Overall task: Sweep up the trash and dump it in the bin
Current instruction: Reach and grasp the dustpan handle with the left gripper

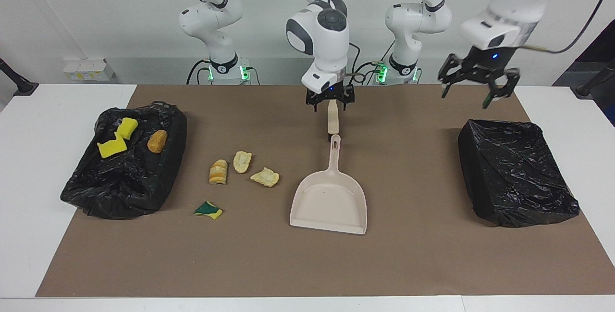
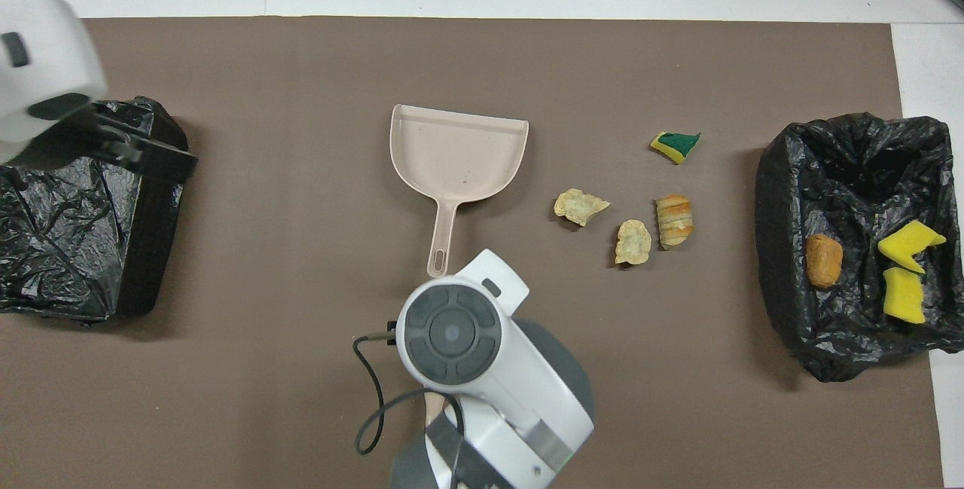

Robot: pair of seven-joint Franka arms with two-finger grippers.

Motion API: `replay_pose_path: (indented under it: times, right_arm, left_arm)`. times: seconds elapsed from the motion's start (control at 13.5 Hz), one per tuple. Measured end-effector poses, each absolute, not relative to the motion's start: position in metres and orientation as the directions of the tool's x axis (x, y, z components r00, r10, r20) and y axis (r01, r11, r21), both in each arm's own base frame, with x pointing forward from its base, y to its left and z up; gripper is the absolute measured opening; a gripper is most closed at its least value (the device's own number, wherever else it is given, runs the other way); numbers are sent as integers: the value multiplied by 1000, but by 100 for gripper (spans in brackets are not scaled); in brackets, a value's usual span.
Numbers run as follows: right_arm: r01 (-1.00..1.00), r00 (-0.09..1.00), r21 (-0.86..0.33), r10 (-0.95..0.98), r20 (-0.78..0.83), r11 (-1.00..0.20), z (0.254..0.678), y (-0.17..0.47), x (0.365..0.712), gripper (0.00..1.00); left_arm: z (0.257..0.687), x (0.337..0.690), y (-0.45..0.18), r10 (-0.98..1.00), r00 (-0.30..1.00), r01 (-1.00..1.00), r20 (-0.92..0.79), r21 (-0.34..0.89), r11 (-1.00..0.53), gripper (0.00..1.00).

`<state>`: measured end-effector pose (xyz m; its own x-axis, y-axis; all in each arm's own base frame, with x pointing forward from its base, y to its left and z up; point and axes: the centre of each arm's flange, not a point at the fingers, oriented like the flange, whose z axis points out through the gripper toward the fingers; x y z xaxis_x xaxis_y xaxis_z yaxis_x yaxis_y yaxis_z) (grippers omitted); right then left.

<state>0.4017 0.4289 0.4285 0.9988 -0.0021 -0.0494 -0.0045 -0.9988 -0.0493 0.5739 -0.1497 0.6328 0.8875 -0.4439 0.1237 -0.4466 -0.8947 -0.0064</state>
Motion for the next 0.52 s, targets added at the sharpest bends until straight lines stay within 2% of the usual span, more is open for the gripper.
replay_pose_path:
  times: [0.22, 0.52]
  right_arm:
    - [-4, 998, -32, -2, -68, -999, 421, 437, 345, 100]
    - [1, 996, -19, 2, -89, -1000, 388, 453, 294, 100]
  left_arm:
    - [564, 582, -216, -409, 900, -415, 151, 12, -910, 100]
    - [488, 573, -292, -377, 917, -383, 132, 22, -923, 100]
